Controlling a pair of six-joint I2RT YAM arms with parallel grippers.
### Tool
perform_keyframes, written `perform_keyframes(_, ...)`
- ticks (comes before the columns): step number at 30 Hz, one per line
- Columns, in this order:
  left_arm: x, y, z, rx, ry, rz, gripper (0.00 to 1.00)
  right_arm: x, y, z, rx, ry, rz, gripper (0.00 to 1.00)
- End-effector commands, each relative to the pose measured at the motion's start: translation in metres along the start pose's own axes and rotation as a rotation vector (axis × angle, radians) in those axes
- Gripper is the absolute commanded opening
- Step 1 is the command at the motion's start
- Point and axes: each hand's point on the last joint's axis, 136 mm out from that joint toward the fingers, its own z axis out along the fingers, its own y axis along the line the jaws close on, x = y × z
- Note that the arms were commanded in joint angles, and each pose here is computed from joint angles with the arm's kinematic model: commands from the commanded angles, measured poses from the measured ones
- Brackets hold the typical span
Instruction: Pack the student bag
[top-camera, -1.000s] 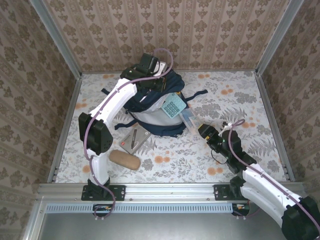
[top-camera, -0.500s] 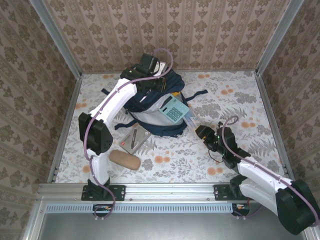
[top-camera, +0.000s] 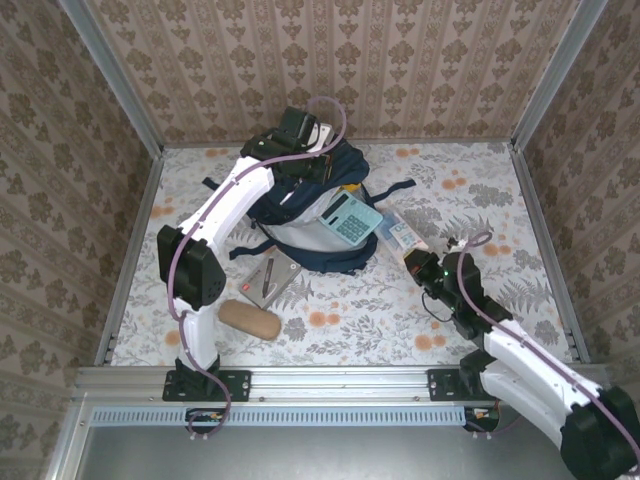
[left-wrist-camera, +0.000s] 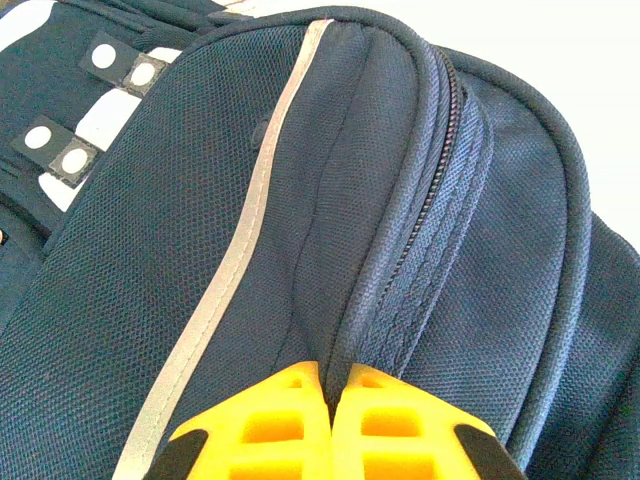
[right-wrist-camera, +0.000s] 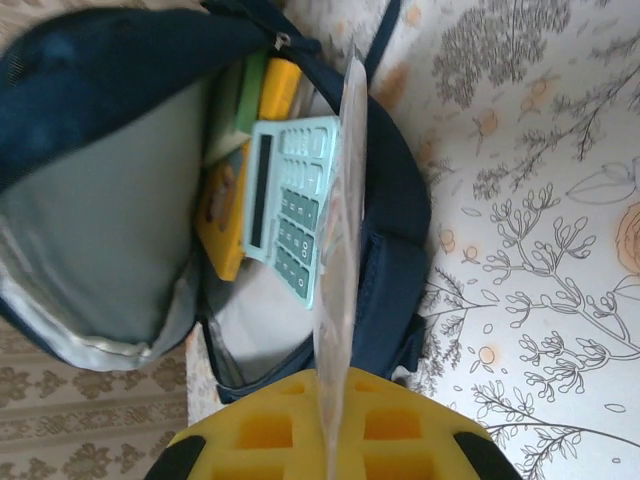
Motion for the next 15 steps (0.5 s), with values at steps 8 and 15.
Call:
perform_keyframes(8, -0.043, -0.017, -0.038, 0.043, -0.152, 0.006, 0.00, -0.003, 0.020, -0.033, -0.065, 0.022, -0.014, 0.00)
perform_keyframes(15, -0.042, -0.018, -0.033, 0.051, -0.139, 0.005, 0.00, 0.015, 0.022, -0.007, -0.038, 0.159, -0.042, 0.00)
